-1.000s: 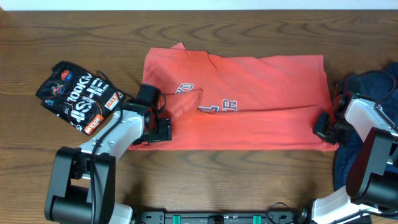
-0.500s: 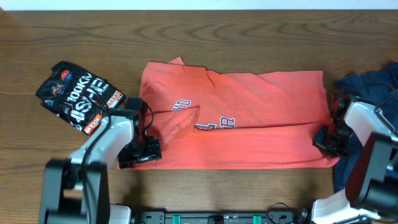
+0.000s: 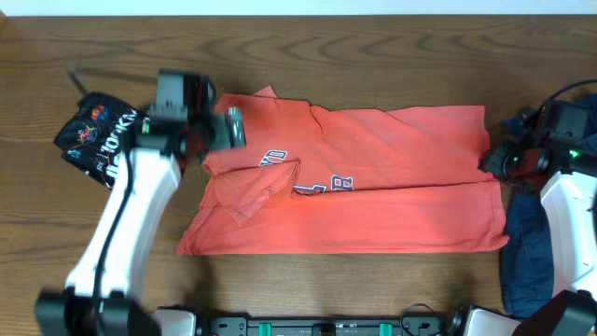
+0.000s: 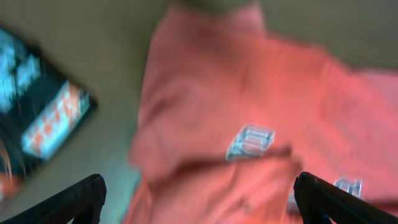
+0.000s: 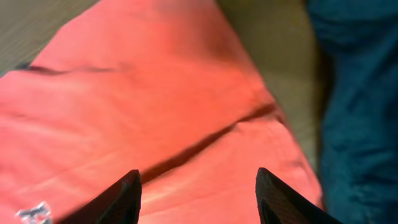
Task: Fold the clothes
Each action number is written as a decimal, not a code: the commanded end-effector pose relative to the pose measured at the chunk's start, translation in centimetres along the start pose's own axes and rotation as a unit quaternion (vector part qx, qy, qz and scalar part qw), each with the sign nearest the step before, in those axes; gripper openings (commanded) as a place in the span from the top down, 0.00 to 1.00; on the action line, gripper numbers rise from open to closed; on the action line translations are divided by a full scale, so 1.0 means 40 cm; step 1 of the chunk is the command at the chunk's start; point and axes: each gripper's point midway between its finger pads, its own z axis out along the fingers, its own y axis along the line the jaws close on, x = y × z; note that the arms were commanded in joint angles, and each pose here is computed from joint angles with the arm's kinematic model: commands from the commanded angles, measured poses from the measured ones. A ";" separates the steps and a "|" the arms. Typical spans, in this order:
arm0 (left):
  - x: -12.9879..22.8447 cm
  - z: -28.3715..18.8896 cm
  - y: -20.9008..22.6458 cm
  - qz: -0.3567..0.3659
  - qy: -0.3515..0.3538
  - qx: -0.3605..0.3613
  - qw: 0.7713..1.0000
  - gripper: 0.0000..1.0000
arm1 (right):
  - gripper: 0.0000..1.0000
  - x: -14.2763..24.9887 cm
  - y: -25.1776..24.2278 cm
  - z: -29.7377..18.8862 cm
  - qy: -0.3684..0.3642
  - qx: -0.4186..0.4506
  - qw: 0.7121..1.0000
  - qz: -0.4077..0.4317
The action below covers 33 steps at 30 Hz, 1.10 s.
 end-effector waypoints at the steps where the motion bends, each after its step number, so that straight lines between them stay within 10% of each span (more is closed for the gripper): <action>1: -0.091 0.078 0.007 0.039 0.002 -0.002 0.999 0.02 | 0.43 0.001 0.032 -0.011 0.005 -0.040 0.999 -0.026; 10: -0.244 0.328 0.028 0.055 -0.001 0.008 0.998 0.02 | 0.42 0.009 0.030 -0.011 0.011 -0.039 0.999 -0.033; 20: -0.185 0.487 0.023 0.049 0.038 0.042 0.997 0.10 | 0.42 0.012 0.027 -0.011 0.014 -0.036 0.999 -0.032; 30: -0.111 0.498 0.021 0.036 0.094 0.047 0.994 0.93 | 0.46 0.017 0.025 0.001 0.023 -0.034 0.999 -0.031; 33: -0.105 0.488 0.022 0.030 0.101 0.045 0.993 0.94 | 0.46 0.019 0.023 0.015 0.029 -0.033 0.999 -0.030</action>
